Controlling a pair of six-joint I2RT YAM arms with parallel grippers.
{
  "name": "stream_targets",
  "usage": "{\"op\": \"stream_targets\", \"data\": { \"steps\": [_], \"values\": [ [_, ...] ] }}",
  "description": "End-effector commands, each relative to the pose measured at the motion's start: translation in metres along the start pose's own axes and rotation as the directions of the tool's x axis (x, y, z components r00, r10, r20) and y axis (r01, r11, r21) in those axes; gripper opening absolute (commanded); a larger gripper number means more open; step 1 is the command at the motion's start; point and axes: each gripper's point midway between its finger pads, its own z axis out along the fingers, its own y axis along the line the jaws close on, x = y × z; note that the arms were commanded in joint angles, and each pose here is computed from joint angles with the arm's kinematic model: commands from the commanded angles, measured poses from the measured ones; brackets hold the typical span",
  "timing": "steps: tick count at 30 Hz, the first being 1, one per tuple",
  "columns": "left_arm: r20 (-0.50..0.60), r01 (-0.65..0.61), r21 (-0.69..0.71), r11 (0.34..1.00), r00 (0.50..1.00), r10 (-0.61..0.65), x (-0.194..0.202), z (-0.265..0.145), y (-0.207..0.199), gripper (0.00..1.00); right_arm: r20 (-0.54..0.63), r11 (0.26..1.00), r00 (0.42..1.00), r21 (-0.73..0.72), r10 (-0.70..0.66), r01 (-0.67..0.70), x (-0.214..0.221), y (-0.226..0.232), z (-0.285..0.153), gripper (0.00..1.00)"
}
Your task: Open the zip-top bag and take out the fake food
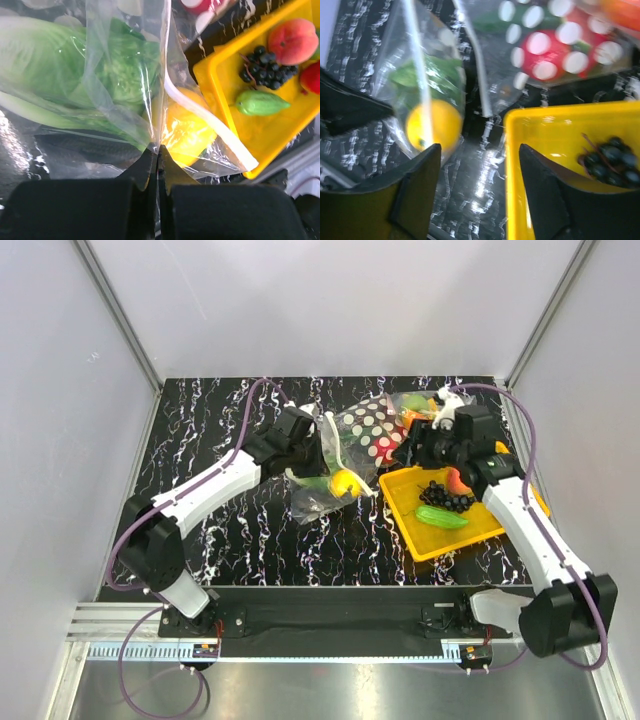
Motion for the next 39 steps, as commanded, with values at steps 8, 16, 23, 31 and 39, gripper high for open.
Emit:
{"op": "stream_targets", "data": {
  "steps": [8,16,23,31,39],
  "values": [
    [0.007,0.013,0.204,0.979,1.0,-0.014,0.001,-0.025,-0.038,0.0,-0.001,0.966,0.999,-0.255,-0.038,0.036,-0.028,0.082,0.048,0.54],
    [0.014,0.045,0.274,0.961,0.999,-0.05,0.004,-0.035,-0.048,0.0,-0.04,0.954,0.998,-0.298,-0.052,0.038,-0.024,0.094,0.076,0.5],
    [0.002,0.055,0.313,0.948,0.998,-0.058,0.013,-0.037,-0.049,0.0,-0.099,0.938,0.993,-0.346,-0.062,0.024,-0.008,0.102,0.093,0.51],
    [-0.004,0.058,0.346,0.936,0.998,-0.06,0.024,-0.04,-0.047,0.0,-0.138,0.923,0.989,-0.384,-0.055,-0.002,0.005,0.109,0.102,0.55],
    [-0.001,0.027,0.382,0.924,1.0,-0.029,0.026,-0.047,-0.053,0.0,-0.156,0.918,0.986,-0.396,-0.063,-0.004,0.013,0.113,0.109,0.56]
  ]
}}
